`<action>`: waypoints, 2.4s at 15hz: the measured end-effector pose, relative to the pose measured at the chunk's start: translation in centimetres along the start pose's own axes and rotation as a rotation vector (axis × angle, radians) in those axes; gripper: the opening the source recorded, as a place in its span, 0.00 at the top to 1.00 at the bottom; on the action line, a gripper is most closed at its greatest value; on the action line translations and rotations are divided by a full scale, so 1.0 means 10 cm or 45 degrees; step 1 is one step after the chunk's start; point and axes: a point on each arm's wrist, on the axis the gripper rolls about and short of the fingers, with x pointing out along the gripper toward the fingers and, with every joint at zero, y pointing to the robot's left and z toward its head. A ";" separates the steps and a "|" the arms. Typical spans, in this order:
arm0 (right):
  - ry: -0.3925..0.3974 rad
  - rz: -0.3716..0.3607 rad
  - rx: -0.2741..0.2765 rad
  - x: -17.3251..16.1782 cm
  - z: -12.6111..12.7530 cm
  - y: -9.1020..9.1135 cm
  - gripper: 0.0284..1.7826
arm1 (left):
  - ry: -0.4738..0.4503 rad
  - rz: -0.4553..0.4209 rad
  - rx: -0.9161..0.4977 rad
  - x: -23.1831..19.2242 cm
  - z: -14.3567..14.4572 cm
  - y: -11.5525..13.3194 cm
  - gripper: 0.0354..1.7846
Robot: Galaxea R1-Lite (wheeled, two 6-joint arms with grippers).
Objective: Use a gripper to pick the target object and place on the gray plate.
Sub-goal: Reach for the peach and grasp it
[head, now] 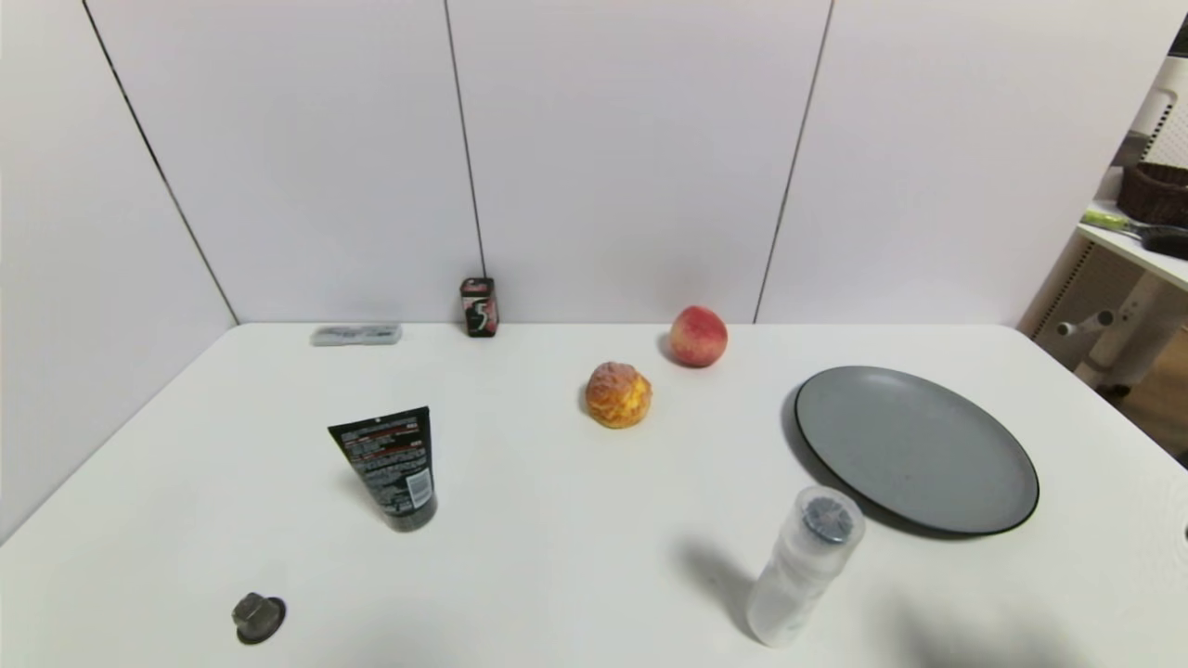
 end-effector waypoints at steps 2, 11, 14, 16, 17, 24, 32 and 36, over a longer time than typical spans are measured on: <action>0.079 0.058 -0.005 0.30 0.31 0.02 0.05 | 0.000 0.000 0.000 0.00 0.00 0.00 0.06; 0.273 0.565 -0.073 1.94 1.04 0.30 0.05 | 0.000 0.000 0.000 0.00 0.00 0.00 0.06; 0.325 0.650 -0.107 2.47 1.02 0.47 0.05 | 0.000 -0.001 -0.001 0.00 0.00 0.00 0.06; 0.345 0.678 -0.139 2.81 0.98 0.58 0.05 | 0.000 0.001 0.000 0.00 0.00 0.00 0.06; 0.360 0.686 -0.155 2.94 0.97 0.61 0.05 | 0.000 0.000 0.000 0.00 0.00 0.00 0.06; 0.481 0.640 -0.276 3.63 0.84 0.75 0.05 | 0.000 0.001 -0.001 0.00 0.00 0.00 0.06; 0.554 0.586 -0.323 3.97 0.61 0.89 0.05 | 0.000 0.000 0.000 0.00 0.00 0.00 0.06; 0.541 0.601 -0.330 4.10 0.47 0.99 0.05 | 0.000 0.000 0.001 0.00 0.00 0.00 0.06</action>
